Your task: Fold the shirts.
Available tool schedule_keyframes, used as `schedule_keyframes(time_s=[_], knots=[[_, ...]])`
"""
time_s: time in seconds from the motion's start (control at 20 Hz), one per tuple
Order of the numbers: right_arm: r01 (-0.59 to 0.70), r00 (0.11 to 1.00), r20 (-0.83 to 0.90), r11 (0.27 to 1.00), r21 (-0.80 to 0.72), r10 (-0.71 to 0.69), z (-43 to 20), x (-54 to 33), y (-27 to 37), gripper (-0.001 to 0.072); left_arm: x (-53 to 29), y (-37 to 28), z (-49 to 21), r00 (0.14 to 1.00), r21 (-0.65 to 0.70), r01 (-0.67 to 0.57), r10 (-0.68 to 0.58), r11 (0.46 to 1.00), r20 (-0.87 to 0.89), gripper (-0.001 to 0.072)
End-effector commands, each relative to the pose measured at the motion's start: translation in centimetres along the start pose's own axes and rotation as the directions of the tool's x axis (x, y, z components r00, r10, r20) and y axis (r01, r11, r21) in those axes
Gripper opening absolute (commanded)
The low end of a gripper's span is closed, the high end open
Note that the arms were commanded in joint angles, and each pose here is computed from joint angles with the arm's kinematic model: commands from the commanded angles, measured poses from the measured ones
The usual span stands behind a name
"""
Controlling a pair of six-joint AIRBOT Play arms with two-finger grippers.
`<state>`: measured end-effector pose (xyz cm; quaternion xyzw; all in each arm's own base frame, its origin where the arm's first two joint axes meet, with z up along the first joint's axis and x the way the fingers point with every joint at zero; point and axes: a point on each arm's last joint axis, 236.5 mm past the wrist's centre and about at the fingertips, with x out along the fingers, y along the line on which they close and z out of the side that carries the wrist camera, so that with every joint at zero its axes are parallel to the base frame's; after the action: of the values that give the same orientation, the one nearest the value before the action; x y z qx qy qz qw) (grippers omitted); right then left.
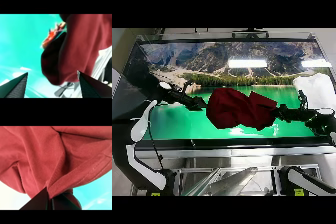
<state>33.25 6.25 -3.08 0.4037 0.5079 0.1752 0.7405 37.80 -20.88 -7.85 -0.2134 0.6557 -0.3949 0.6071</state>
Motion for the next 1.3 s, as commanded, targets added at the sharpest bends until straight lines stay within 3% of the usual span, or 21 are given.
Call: schedule_keyframes(time_s=[0.0,0.05,0.1,0.15,0.35,0.55,0.65,0.8,0.9,1.0,1.15,1.25], knots=[[-0.001,1.000,-0.001,1.000,0.000,0.001,0.0,0.0,0.0,0.0021,3.1,-1.9,-0.2,0.999,0.051,0.036,-0.034,0.998,-0.036,0.0620],[-0.001,1.000,0.000,1.000,0.000,0.001,0.0,0.0,0.0,0.0021,3.6,-3.2,-0.2,0.997,0.074,0.068,-0.065,0.995,-0.038,0.0403],[-0.001,1.000,0.001,1.000,0.000,0.001,0.0,0.0,0.0,0.0021,3.8,-4.5,-0.2,0.994,0.120,0.101,-0.096,0.988,-0.051,0.0068],[-0.005,1.000,0.003,1.000,0.001,0.005,0.1,0.0,0.2,0.0021,3.8,-5.6,-0.3,0.992,0.151,0.118,-0.108,0.981,-0.069,0.0001],[-0.071,0.997,-0.002,0.991,-0.109,0.072,1.5,-2.0,4.2,0.0020,0.4,-9.5,1.6,0.993,0.232,0.120,-0.118,0.965,-0.023,0.0000],[-0.153,0.962,0.163,0.928,-0.340,0.219,7.0,-9.7,15.3,0.0020,-10.2,-17.9,3.8,0.976,0.408,0.027,-0.113,0.913,0.187,0.0002],[-0.193,0.885,0.293,0.857,-0.477,0.362,9.2,-16.5,23.1,0.0021,-17.2,-23.3,3.5,0.937,0.500,-0.076,-0.110,0.862,0.332,0.0003],[-0.209,0.744,0.358,0.706,-0.676,0.563,7.6,-25.4,33.3,0.0021,-27.0,-32.1,0.2,0.821,0.612,-0.297,-0.131,0.732,0.555,0.0028],[-0.165,0.695,0.357,0.622,-0.766,0.624,5.1,-28.6,37.5,0.0021,-31.3,-36.4,-2.7,0.736,0.630,-0.430,-0.153,0.647,0.659,0.0028],[-0.098,0.671,0.367,0.568,-0.817,0.644,3.5,-30.2,39.7,0.0021,-34.1,-38.5,-4.5,0.654,0.594,-0.537,-0.150,0.599,0.742,0.0029],[-0.036,0.704,0.406,0.599,-0.800,0.583,4.7,-29.3,38.2,0.0022,-34.4,-35.9,-3.8,0.619,0.532,-0.599,-0.075,0.599,0.781,0.0030],[0.001,0.789,0.416,0.677,-0.736,0.451,7.1,-25.7,34.5,0.0022,-32.3,-32.2,-1.9,0.673,0.529,-0.544,-0.038,0.651,0.739,0.0030]])
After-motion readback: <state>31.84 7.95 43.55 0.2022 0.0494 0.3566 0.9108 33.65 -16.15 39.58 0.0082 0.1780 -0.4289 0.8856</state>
